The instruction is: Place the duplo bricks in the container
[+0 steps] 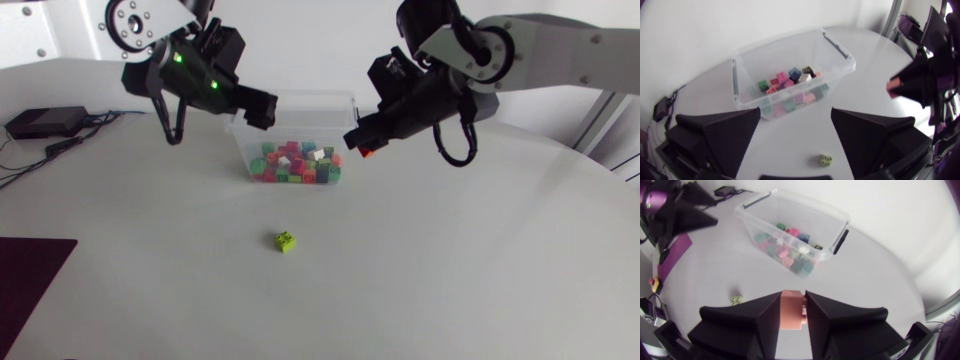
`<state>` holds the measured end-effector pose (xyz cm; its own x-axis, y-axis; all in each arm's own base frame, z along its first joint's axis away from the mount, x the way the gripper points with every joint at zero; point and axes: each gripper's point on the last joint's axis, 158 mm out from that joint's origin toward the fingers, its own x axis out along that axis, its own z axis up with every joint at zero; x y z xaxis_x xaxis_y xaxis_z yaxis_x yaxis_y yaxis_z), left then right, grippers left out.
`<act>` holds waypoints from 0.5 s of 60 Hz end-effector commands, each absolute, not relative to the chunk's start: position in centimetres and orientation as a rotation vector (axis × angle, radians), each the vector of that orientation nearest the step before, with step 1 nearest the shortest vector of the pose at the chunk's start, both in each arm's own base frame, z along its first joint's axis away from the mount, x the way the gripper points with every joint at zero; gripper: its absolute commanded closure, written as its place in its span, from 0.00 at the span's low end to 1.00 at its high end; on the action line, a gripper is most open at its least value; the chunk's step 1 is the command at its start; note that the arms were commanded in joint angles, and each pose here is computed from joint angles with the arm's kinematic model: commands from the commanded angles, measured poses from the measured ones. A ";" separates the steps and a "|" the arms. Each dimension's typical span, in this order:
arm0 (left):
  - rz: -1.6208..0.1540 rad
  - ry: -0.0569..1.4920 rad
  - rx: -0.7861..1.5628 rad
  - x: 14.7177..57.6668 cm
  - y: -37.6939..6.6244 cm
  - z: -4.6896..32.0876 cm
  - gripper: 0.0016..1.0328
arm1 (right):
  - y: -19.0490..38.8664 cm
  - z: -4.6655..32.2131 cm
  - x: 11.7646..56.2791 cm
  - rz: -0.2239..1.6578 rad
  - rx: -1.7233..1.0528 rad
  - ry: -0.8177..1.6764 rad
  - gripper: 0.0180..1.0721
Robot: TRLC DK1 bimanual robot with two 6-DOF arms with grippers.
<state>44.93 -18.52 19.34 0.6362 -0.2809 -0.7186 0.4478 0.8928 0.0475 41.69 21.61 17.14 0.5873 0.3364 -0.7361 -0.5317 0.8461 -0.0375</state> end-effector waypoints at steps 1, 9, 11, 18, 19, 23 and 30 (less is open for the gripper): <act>-0.454 0.854 0.306 42.1 -17.9 15.6 0.05 | 21.9 18.9 42.9 0.506 -0.241 0.749 0.81; -0.519 0.916 0.386 38.7 -18.4 12.0 0.05 | 22.1 20.4 44.0 0.498 -0.218 0.705 0.81; -0.543 0.931 0.412 37.8 -18.8 11.0 0.05 | 22.2 20.8 44.2 0.496 -0.211 0.691 0.81; -0.621 0.922 0.486 36.0 -20.8 8.4 0.05 | 22.4 21.8 44.6 0.503 -0.194 0.666 0.81; -0.621 0.925 0.486 36.0 -20.8 8.2 0.05 | 22.4 22.1 44.6 0.506 -0.189 0.658 0.81; -0.652 0.952 0.522 35.7 -21.6 6.5 0.06 | 22.5 22.9 44.8 0.506 -0.171 0.638 0.81; -0.680 1.015 0.562 35.7 -22.3 3.2 0.07 | 22.7 23.7 45.1 0.513 -0.153 0.611 0.81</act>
<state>35.98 -22.10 6.33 0.4174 -0.2782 -0.8651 0.7043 0.7006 0.1145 44.36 22.56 22.56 0.6797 0.4025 -0.6132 -0.5172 0.8558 -0.0116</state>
